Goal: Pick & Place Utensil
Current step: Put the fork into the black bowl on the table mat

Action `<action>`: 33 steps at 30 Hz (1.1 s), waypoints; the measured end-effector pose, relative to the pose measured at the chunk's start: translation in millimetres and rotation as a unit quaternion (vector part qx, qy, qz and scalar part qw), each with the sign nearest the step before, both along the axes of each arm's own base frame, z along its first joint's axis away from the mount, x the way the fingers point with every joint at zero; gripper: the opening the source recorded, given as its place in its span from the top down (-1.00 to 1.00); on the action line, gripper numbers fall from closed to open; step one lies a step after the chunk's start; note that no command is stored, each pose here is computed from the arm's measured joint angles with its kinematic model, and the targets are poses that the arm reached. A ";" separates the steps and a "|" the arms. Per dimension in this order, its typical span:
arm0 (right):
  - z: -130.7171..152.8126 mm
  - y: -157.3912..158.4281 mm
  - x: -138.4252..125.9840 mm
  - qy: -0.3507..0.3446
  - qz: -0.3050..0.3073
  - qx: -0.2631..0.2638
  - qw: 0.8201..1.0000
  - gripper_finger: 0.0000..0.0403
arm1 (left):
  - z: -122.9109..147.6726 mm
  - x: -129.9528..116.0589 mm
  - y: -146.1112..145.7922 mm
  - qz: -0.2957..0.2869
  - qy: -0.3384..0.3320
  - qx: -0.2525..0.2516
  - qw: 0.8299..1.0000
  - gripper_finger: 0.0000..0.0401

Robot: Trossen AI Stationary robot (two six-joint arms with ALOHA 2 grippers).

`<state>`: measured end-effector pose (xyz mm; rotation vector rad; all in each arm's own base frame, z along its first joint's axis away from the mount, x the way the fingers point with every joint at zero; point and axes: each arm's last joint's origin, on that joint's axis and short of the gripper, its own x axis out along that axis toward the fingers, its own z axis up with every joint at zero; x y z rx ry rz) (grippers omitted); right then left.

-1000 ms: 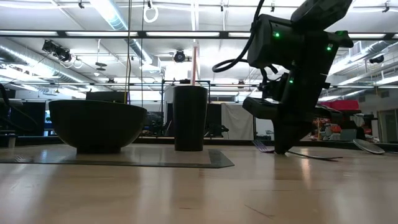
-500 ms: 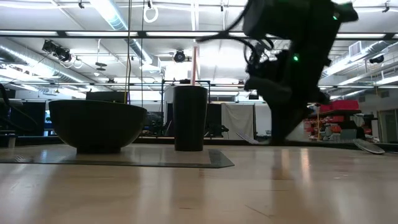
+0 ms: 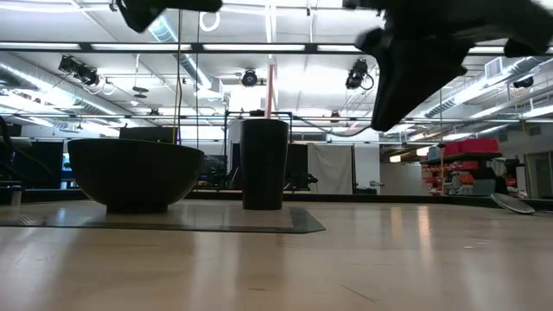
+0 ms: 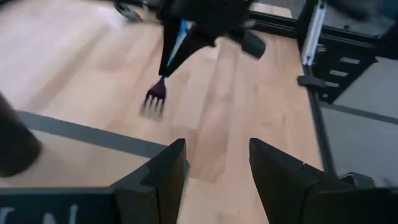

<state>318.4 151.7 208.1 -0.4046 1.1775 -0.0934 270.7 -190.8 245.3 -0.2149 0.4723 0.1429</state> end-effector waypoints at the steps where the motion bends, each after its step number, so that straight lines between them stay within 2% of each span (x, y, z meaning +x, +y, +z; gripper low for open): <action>1: 1.5 2.8 -0.5 0.009 0.039 -0.012 0.999 0.93 | -0.4 2.9 3.5 -0.005 0.007 -0.011 1.000 0.10; 4: 2.3 9.5 -3.5 0.033 0.128 -0.048 0.990 0.93 | -1.4 10.7 13.4 -0.010 0.023 -0.054 0.998 0.10; 8: 2.8 15.1 -6.6 0.045 0.192 -0.094 0.976 0.93 | -1.9 19.5 27.2 0.009 0.030 -0.090 0.995 0.10; 11: 3.4 18.0 -8.0 0.057 0.247 -0.137 0.958 0.93 | -3.6 26.8 36.7 0.019 0.032 -0.107 0.994 0.07; 16: 7.4 23.3 -5.3 0.044 0.303 -0.233 0.923 0.93 | -11.1 47.7 51.8 0.021 0.019 -0.147 0.989 -0.13; 20: 10.5 30.6 -2.4 0.027 0.344 -0.258 0.902 0.93 | -20.0 57.6 66.5 0.044 0.030 -0.158 0.986 -0.30; 25: 13.7 35.7 1.8 0.001 0.359 -0.271 0.893 0.93 | -19.2 64.3 74.1 0.041 0.014 -0.158 0.986 -0.35; 33: 15.7 30.4 7.7 -0.008 0.349 -0.285 0.892 0.93 | -19.7 69.2 73.2 -0.011 0.012 -0.166 0.986 -0.23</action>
